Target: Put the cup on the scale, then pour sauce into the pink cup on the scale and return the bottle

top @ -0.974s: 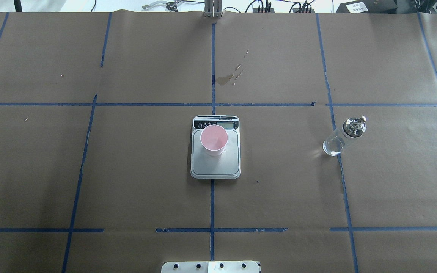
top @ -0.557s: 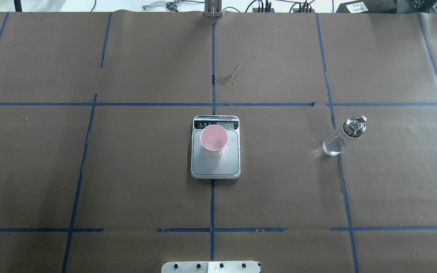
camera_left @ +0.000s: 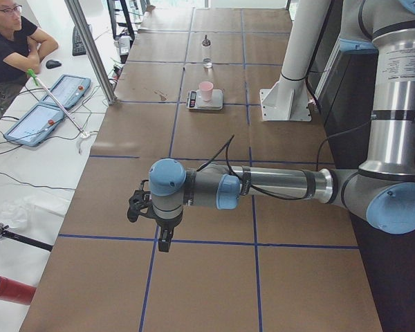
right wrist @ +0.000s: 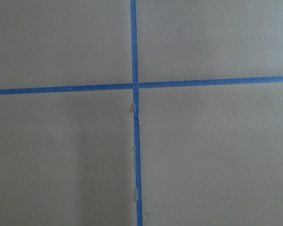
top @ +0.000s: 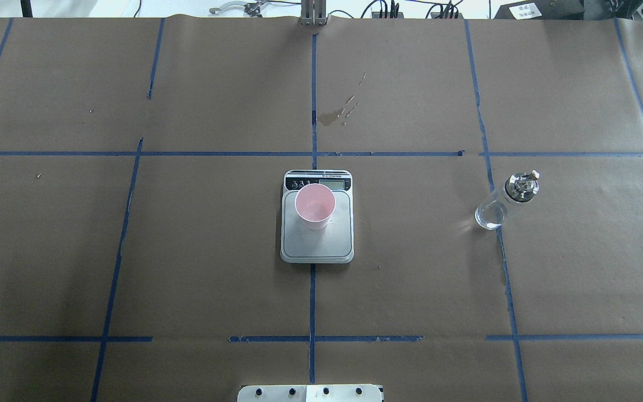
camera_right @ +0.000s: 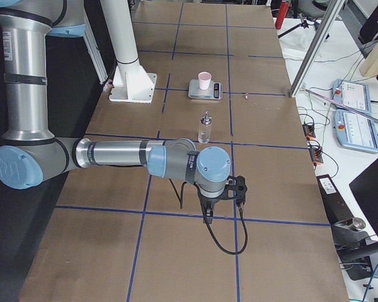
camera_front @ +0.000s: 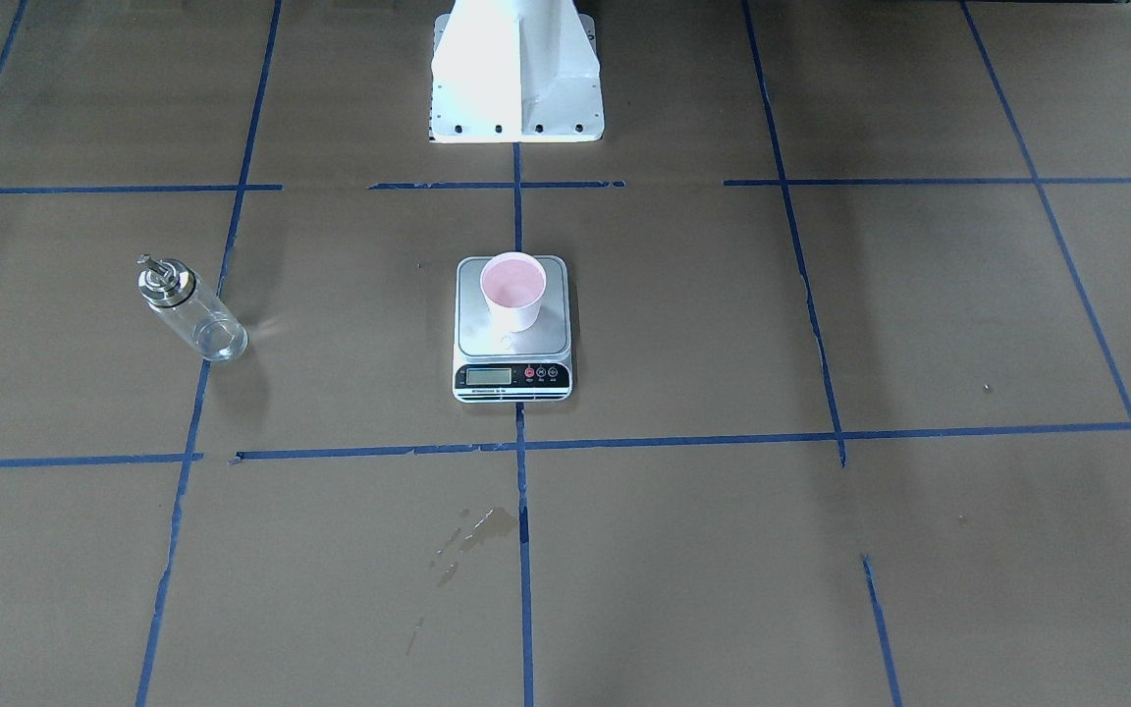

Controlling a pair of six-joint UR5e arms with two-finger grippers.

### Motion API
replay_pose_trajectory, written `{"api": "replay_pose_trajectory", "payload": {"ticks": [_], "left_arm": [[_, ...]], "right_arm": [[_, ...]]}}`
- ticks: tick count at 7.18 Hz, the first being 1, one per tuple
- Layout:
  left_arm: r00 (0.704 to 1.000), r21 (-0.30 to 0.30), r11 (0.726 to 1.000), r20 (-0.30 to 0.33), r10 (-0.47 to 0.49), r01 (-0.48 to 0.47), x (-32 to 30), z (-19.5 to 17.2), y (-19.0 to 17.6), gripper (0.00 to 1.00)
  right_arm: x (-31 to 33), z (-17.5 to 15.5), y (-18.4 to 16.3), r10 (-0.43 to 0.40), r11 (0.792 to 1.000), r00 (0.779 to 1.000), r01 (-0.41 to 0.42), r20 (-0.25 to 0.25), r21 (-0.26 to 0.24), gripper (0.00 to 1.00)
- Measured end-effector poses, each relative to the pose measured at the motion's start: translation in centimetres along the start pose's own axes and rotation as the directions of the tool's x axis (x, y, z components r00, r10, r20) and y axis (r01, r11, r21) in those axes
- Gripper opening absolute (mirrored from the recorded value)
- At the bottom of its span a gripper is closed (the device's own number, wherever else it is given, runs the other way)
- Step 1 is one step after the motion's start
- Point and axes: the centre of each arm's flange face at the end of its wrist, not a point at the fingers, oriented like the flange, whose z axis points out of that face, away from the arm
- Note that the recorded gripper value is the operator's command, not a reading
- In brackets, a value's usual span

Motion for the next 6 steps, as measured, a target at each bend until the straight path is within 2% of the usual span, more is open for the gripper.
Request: {"api": "replay_pose_trajectory", "payload": {"ticks": [6], "left_arm": [[1.0, 0.002, 1.0, 0.0, 0.01, -0.01, 0.12, -0.08, -0.18, 1.0]], "right_arm": [[0.1, -0.04, 0.18, -0.001, 1.0, 1.0, 0.001, 0.0, 0.001, 1.0]]}}
